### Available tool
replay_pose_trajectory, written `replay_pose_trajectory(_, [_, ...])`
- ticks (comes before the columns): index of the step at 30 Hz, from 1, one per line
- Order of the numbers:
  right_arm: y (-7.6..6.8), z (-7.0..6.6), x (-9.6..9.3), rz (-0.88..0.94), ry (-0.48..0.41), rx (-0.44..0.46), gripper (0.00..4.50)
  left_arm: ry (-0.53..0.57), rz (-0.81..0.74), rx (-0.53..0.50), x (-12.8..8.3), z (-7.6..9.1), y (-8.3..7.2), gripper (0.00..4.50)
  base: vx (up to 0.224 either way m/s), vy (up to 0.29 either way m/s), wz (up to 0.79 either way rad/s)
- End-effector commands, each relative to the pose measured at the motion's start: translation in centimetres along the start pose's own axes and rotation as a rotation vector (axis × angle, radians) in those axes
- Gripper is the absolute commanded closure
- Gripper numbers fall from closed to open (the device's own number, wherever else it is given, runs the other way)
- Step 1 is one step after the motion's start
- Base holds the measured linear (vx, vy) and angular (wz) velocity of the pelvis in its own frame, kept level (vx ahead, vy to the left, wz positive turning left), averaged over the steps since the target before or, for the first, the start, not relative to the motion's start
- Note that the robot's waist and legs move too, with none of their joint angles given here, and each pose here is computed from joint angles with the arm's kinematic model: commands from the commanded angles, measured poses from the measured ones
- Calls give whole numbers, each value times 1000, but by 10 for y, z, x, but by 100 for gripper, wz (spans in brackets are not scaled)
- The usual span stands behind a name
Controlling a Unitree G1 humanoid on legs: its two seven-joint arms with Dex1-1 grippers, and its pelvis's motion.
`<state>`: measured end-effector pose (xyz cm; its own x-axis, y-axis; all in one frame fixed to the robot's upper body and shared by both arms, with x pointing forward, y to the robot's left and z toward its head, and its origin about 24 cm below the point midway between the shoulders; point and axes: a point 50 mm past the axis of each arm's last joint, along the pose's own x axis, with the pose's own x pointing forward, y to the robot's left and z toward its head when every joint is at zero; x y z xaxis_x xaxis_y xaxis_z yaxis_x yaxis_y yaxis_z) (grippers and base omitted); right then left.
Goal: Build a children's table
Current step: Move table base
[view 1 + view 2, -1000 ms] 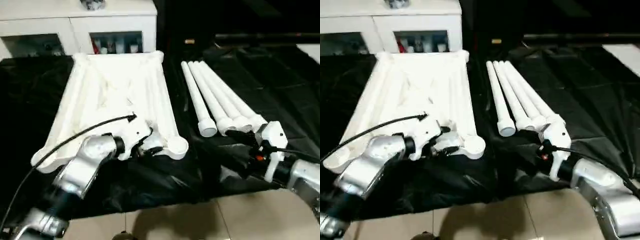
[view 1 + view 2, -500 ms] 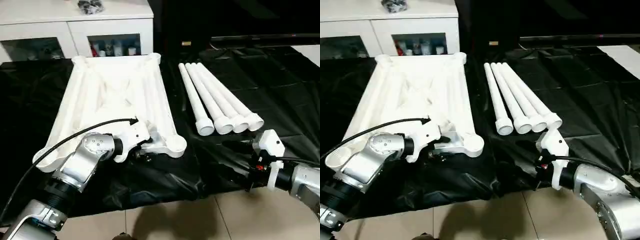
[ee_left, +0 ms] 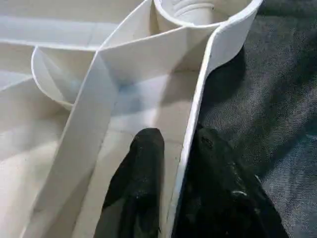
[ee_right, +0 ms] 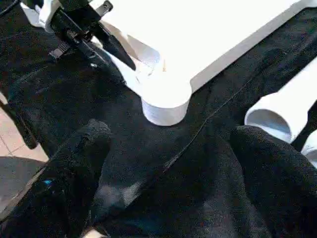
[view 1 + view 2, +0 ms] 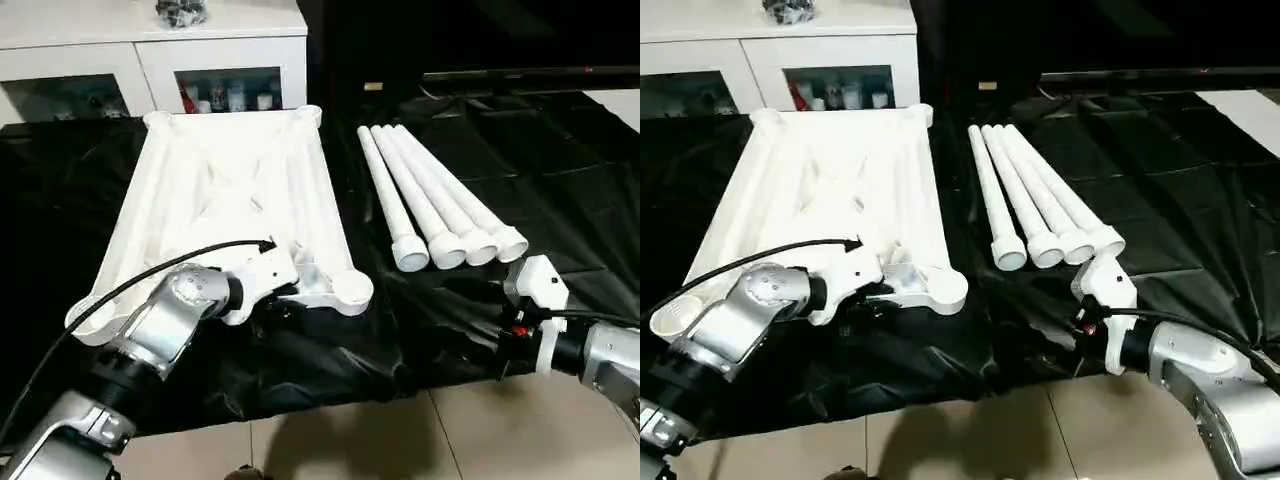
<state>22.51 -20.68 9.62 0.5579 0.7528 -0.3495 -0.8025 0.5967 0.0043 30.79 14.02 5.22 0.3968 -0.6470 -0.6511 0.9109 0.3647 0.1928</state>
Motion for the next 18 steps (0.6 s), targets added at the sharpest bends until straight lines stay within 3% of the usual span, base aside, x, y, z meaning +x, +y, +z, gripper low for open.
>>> replay_pose_trajectory(1, [-1,2,0,13,5,-16,16,6,6,-21,-5,0,3,367,0,0,0])
replay_pose_trajectory(5, [-1,2,1,19,10,-21,16,-19,-2,-85,-7,6,0,397,0,0,0])
replay_pose_trajectory(6, [-1,2,1,19,12,-23,16,-34,10,-156,-8,11,-5,401,0,0,0])
replay_pose_trajectory(8, [-1,2,1,15,13,-24,16,-46,27,-205,-8,17,-11,415,0,0,0])
replay_pose_trajectory(13, [-2,0,1,6,16,-24,16,-81,45,-216,1,29,-30,440,0,0,0])
replay_pose_trajectory(18, [-1,-1,2,6,19,-25,16,-89,56,-222,9,36,-39,448,0,0,0])
